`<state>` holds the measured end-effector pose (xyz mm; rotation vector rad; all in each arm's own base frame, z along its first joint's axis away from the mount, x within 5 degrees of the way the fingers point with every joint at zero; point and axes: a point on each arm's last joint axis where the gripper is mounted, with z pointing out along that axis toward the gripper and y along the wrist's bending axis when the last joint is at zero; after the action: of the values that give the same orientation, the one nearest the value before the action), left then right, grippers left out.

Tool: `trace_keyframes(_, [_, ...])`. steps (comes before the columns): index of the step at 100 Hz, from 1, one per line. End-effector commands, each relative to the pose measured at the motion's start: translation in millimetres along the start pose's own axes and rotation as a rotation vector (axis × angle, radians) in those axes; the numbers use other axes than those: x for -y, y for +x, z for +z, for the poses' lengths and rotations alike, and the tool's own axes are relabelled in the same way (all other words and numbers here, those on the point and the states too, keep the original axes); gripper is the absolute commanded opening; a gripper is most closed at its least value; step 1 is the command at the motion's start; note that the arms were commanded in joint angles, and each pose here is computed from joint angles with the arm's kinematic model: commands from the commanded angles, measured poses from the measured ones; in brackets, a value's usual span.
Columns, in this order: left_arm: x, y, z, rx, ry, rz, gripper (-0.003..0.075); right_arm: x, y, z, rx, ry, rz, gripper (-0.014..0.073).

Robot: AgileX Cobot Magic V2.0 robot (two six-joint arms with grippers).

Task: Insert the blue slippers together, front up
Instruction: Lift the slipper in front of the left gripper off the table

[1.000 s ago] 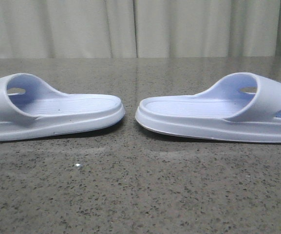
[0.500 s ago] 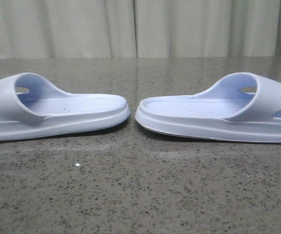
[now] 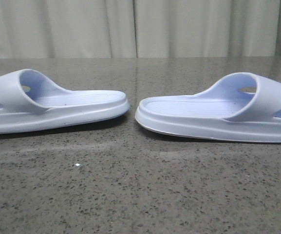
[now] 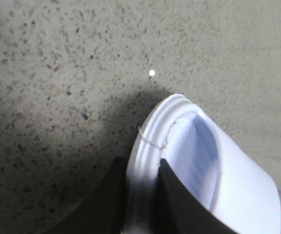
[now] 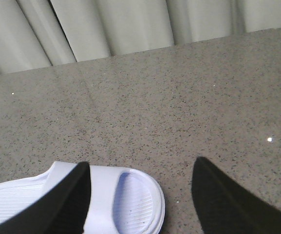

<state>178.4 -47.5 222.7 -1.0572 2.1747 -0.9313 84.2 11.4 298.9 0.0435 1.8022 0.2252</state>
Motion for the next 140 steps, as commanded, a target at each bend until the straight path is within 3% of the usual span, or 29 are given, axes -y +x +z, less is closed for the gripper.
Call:
trace_keyframes(1, [12.6,-6.2,-9.8,0.075,0.077,-0.01,0.0028,-2.4,-19.2,-2.2,0.112,-0.008,-0.003,0.039])
trace_keyframes(54, [33.5,8.0,-84.9,0.152,0.45,-0.086,0.0027,-3.2,-15.9,-0.9,0.072,-0.019,0.037,0.0389])
trace_keyframes(65, [33.4,10.7,-85.9,0.129,0.452,-0.078,0.0027,-2.5,-7.8,6.1,-0.007,-0.014,0.08,0.0389])
trace_keyframes(83, [33.3,13.2,-85.5,0.11,0.447,-0.035,0.0027,-1.4,10.8,24.4,-0.135,-0.001,0.335,0.0386])
trace_keyframes(102, [33.2,15.0,-85.3,0.092,0.444,-0.018,0.0027,-4.3,14.5,37.9,-0.187,-0.016,0.503,0.0349])
trace_keyframes(140, [32.9,18.1,-84.9,0.059,0.439,-0.009,0.0027,-0.1,20.7,67.2,-0.236,0.04,0.582,0.0349])
